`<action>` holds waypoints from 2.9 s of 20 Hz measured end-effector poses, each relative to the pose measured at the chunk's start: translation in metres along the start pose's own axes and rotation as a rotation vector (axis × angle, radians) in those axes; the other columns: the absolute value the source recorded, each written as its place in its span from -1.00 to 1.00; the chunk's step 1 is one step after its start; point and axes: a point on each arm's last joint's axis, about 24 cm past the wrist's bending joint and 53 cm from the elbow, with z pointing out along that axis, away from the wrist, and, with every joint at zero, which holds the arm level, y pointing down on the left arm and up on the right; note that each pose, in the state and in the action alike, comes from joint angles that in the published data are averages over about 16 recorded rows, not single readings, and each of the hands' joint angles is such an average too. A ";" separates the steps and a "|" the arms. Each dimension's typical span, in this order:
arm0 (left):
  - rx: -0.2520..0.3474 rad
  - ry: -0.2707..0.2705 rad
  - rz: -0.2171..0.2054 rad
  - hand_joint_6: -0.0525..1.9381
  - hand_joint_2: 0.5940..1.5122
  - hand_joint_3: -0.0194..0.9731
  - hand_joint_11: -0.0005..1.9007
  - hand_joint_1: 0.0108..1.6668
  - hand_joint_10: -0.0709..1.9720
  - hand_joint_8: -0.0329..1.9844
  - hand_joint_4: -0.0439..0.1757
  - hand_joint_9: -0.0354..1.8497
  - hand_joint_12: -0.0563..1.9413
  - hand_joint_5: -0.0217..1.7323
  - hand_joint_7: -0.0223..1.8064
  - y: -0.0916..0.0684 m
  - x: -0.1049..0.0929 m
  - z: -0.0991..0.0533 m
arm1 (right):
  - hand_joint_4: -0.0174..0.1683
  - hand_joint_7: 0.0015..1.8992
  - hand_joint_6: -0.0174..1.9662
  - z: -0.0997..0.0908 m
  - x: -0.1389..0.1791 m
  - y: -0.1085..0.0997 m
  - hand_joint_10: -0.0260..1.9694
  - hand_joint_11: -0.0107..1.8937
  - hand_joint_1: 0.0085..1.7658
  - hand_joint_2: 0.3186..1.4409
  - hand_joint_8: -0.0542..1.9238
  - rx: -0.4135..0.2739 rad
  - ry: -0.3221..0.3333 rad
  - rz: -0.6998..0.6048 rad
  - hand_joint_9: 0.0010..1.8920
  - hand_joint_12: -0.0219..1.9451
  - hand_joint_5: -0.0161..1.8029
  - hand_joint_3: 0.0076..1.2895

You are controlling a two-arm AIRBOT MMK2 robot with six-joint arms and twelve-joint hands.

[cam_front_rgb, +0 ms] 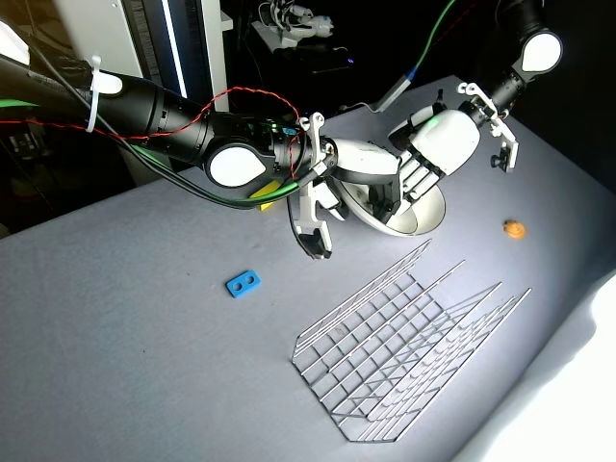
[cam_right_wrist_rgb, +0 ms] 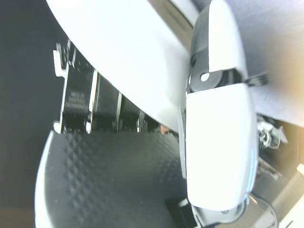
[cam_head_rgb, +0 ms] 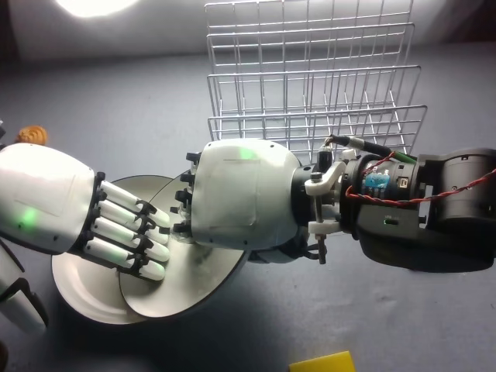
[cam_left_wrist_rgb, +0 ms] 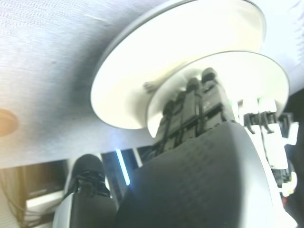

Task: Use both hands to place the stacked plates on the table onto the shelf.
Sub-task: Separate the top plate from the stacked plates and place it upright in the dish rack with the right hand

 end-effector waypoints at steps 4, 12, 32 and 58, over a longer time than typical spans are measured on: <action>-0.025 -0.041 -0.014 -0.94 0.24 -0.93 -0.98 -1.00 -0.93 -0.98 -0.60 -0.94 -0.95 -0.97 -0.97 0.004 -0.016 -0.015 | -0.94 0.03 -0.31 -0.003 -0.005 0.001 -0.66 0.06 0.34 0.09 -0.34 -0.001 -0.010 -0.011 0.27 0.00 -0.10 -0.99; -0.093 -0.180 -0.063 -0.93 0.25 -0.93 -0.98 -1.00 -0.93 -0.97 -0.61 -0.94 -0.95 -0.96 -0.96 0.012 -0.059 -0.070 | -0.86 0.12 -0.04 -0.010 -0.027 0.005 -0.90 0.04 0.32 0.12 -0.32 -0.004 -0.031 -0.035 0.41 0.03 -0.07 -0.99; -0.232 -0.319 -0.144 -0.93 0.31 -0.93 -0.98 -0.99 -0.93 -0.98 -0.60 -0.94 -0.95 -0.94 -0.95 0.028 -0.079 -0.149 | -0.85 0.23 0.09 -0.088 -0.148 -0.004 -0.95 0.07 0.35 0.19 -0.13 0.070 -0.182 0.189 0.50 0.09 -0.03 -0.99; -0.277 -0.338 -0.162 -0.93 0.31 -0.93 -0.97 -0.99 -0.93 -0.95 -0.60 -0.94 -0.93 -0.94 -0.94 0.040 -0.080 -0.156 | -0.90 0.23 0.12 -0.170 -0.215 -0.190 -0.96 0.04 0.35 0.26 -0.42 0.227 -0.454 0.976 0.47 0.02 -0.04 -0.99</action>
